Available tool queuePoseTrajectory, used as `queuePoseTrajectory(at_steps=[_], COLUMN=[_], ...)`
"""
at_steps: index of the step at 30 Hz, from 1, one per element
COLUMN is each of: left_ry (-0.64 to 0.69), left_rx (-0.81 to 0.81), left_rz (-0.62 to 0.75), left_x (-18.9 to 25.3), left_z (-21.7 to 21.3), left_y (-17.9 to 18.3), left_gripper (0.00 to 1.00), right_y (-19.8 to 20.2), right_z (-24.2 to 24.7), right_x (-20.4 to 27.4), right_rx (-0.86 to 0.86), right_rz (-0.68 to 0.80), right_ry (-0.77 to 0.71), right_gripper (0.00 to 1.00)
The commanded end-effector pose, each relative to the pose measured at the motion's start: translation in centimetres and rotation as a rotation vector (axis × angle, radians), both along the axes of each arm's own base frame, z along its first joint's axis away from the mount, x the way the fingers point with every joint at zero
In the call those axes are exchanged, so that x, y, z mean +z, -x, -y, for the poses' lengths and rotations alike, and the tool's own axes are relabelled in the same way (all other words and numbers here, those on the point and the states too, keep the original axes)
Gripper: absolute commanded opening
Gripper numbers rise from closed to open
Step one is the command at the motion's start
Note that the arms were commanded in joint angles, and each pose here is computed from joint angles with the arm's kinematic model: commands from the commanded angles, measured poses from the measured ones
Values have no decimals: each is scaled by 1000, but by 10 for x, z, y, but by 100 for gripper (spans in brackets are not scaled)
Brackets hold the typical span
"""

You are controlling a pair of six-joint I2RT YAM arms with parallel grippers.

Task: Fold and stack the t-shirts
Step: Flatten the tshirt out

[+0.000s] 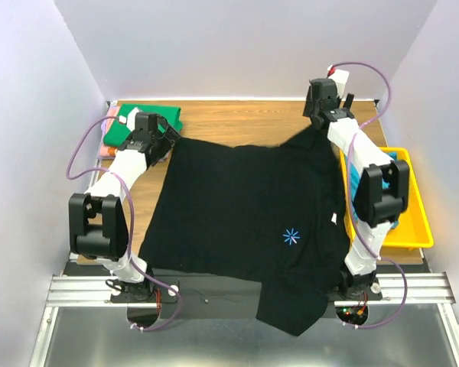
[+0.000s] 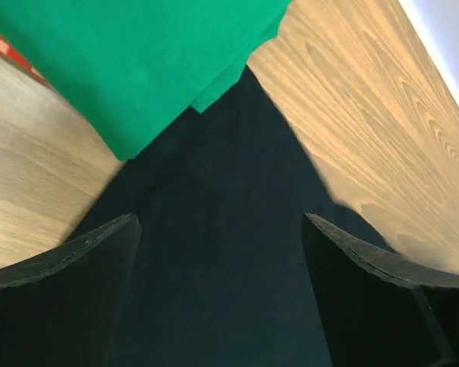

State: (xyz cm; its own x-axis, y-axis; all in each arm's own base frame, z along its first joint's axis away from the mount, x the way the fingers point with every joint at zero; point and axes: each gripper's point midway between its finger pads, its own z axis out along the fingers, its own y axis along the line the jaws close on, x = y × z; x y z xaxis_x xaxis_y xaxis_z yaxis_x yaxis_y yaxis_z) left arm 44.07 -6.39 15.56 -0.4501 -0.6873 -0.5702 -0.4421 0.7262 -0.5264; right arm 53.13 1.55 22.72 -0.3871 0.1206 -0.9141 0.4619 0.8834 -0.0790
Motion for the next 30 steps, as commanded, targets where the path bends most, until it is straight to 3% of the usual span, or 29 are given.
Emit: queuePoseTrajectory(at_steps=[1,9,13,17,24,30], left_ry=[-76,-80,-94,-137,-221,-273], left_rx=[10,-27,-92,-147,-202,-183], left_rz=[221,219,192,141,-6,-126], left_x=[88,76,61,37,-19,-64], left_z=[-7,2,21,42,52,52], left_y=[-13,15,22,23,-14,-39], left_gripper=[99,99,99,98,98,98], right_y=[-18,44,83,107,78,46], right_z=[-33,-65,-72,-67,-54,-38], right_x=[53,38,-7,-58,-126,-158], right_rx=[135,306,306,256,170,100], right_rz=[168,117,15,-122,-279,-329], right_ry=[-108,-310,-417,-424,-314,-277], right_gripper=[100,100,100,100,100,100])
